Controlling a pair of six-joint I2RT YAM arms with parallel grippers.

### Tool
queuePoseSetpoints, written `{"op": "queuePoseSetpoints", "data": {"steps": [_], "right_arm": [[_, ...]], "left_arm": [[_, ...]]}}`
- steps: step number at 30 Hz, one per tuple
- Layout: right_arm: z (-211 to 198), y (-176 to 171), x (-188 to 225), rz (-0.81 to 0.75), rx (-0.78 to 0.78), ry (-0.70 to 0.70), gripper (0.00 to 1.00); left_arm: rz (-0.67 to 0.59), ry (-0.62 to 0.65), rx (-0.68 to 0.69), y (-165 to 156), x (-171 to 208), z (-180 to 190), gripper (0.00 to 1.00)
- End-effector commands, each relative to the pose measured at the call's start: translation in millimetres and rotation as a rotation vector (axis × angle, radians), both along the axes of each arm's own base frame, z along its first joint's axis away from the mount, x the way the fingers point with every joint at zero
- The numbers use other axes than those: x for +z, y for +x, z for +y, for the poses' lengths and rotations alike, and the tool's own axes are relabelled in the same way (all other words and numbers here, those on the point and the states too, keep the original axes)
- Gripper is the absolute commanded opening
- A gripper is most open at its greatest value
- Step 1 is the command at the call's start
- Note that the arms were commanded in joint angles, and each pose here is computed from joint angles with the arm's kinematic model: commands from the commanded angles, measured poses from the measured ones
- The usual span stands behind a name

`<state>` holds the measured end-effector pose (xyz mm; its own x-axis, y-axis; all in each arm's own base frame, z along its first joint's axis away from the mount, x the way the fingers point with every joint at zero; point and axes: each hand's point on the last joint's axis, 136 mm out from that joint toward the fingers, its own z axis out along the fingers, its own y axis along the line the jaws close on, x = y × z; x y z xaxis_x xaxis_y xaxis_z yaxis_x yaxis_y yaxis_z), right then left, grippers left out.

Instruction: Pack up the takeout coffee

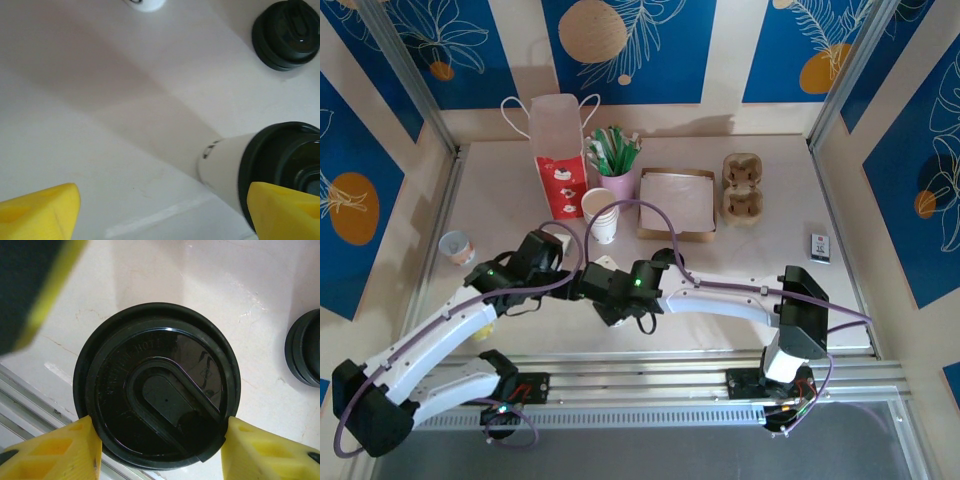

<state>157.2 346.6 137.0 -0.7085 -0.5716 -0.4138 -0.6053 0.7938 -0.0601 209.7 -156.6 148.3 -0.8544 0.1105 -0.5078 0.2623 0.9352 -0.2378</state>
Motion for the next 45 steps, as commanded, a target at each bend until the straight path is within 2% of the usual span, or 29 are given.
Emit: {"op": "queuePoseSetpoints", "data": {"steps": [1, 7, 17, 36, 45], "right_arm": [[-16.7, -20.0, -23.7, 0.094, 0.026, -0.101, 0.56], [-22.0, -17.7, -14.0, 0.057, 0.021, -0.087, 0.56], [-25.7, -11.7, -3.8, 0.035, 0.02, -0.058, 0.56], [-10.1, -6.7, 0.4, 0.052, 0.029, -0.065, 0.72], [-4.6, -8.1, -4.5, 0.092, 0.026, -0.039, 0.7]], "left_arm": [[0.065, -0.137, 0.032, -5.8, -0.7, -15.3, 0.86], [-0.011, -0.104, 0.062, 1.8, 18.4, 2.8, 0.89], [-0.256, 0.016, 0.22, 27.9, 67.8, 79.9, 0.97], [-0.29, 0.005, 0.245, 24.5, 54.8, 85.3, 0.97], [-0.294, 0.001, 0.233, 23.7, 54.8, 83.7, 0.97]]}}
